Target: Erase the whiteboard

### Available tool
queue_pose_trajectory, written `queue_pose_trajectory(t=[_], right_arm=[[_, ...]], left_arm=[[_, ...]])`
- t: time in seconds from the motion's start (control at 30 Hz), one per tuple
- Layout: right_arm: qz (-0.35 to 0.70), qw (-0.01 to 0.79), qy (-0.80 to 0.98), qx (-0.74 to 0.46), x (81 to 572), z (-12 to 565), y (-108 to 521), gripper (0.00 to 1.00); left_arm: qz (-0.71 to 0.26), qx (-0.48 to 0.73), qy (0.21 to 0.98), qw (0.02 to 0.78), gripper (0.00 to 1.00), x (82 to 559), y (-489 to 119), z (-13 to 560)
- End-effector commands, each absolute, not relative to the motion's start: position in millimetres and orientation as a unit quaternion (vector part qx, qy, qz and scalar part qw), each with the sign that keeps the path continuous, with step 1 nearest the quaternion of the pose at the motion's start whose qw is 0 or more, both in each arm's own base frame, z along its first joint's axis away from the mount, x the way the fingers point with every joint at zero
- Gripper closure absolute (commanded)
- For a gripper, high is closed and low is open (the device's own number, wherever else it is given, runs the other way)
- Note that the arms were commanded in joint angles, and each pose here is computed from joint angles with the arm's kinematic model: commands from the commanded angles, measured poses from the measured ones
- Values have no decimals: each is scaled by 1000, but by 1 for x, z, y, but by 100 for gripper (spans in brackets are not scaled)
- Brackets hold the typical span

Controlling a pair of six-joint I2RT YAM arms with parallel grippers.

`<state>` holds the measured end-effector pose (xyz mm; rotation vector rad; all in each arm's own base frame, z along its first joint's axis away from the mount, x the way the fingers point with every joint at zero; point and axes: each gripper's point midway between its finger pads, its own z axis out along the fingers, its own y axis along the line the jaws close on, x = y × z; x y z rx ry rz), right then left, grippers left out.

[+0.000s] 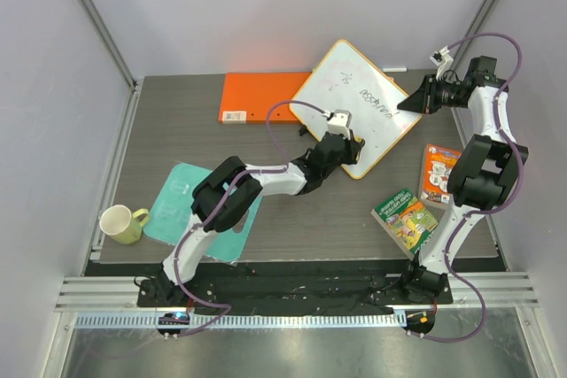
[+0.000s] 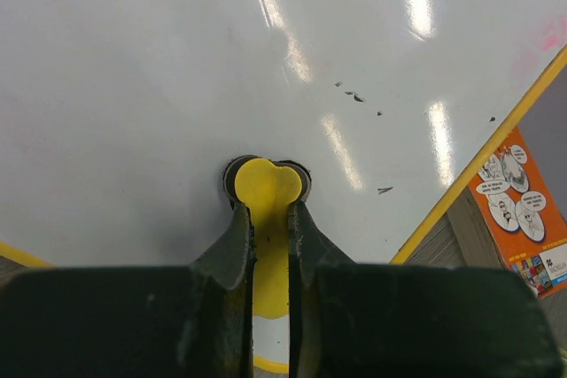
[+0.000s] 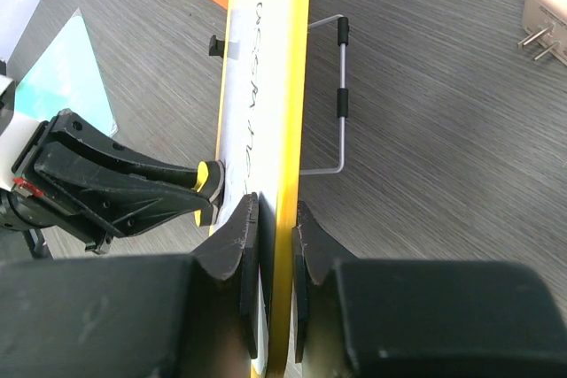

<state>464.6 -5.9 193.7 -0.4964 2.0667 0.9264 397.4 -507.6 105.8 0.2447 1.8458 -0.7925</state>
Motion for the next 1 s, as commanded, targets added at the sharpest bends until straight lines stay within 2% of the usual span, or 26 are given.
queue_pose_trajectory(t=[0.0,0.27,0.4,0.77,0.93,0.97], right_arm=[[316,390,825,-260,463,176,1,99],[318,390,824,-259,463,177,2,99],[319,390,824,-260,463,177,2,99],[321,387,824,-259,462,175,3,99],[316,390,825,-260,463,179,2,99],[316,391,824,-261,463,180,2,99]], left_arm=[[-291,162,849,411,100,338,-501,0],[-281,183,848,411,100,328,-508,0],[-290,208,824,441,100,327,-520,16],[-283,187,754,563,100,384,-547,116],[-318,204,730,569,100,395,-581,142],[-313,210,738,560,100,396,-584,128]])
